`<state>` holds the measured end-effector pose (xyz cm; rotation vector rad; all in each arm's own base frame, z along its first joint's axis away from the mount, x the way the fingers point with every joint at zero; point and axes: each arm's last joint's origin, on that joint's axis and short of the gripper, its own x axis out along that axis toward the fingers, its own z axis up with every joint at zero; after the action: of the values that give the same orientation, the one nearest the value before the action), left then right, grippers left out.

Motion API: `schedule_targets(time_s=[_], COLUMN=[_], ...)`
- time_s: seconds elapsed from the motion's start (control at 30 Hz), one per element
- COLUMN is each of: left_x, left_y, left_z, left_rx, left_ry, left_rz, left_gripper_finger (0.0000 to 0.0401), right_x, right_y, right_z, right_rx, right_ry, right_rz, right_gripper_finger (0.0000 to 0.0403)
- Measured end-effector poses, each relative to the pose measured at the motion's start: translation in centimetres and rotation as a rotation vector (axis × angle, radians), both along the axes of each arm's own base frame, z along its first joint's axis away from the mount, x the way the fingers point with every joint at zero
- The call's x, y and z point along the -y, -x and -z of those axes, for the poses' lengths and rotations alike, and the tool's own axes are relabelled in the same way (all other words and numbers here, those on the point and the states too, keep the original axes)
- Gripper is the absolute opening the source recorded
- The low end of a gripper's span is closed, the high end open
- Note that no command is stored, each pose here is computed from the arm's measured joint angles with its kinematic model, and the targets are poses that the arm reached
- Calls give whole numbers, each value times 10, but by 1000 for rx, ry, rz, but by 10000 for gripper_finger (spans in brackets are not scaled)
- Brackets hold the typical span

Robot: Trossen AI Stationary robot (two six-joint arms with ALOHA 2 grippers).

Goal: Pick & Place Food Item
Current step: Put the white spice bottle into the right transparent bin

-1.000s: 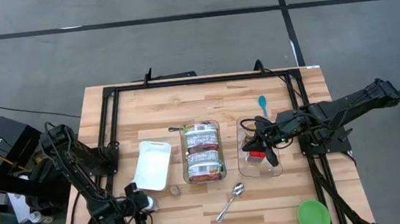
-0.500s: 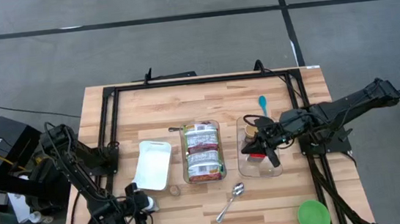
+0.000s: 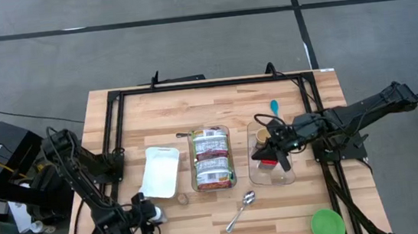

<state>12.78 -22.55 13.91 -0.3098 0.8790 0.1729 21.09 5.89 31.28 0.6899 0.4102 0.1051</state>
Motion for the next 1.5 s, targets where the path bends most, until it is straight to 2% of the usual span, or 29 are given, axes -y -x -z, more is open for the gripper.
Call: schedule_targets(time_s=[0.17,0.43,0.6,0.73,0.87,1.0,1.3,1.5], left_x=[-2,-14,-27,-41,-60,-80,-123,-137], left_y=[1,-5,-10,-20,-34,-48,-87,-123], left_z=[-19,-67,-97,-119,-137,-147,-140,-138], left_rx=[46,181,292,415,531,595,527,465], left_ry=[81,328,398,399,355,313,327,341], left_rz=[-4,-43,-10,21,16,19,42,85], left_gripper_finger=[194,194,196,194,199,198,198,194], right_x=[2,4,4,3,3,4,0,3], right_y=[-1,-1,-1,-4,-9,-17,-36,-36], right_z=[0,0,0,4,9,16,39,39], right_rx=[-32,-33,-35,-49,-53,-77,-166,-153], right_ry=[-132,-140,-141,-121,-38,-12,64,121], right_rz=[60,72,73,69,47,54,32,12], right_gripper_finger=[0,0,0,0,0,0,0,0])
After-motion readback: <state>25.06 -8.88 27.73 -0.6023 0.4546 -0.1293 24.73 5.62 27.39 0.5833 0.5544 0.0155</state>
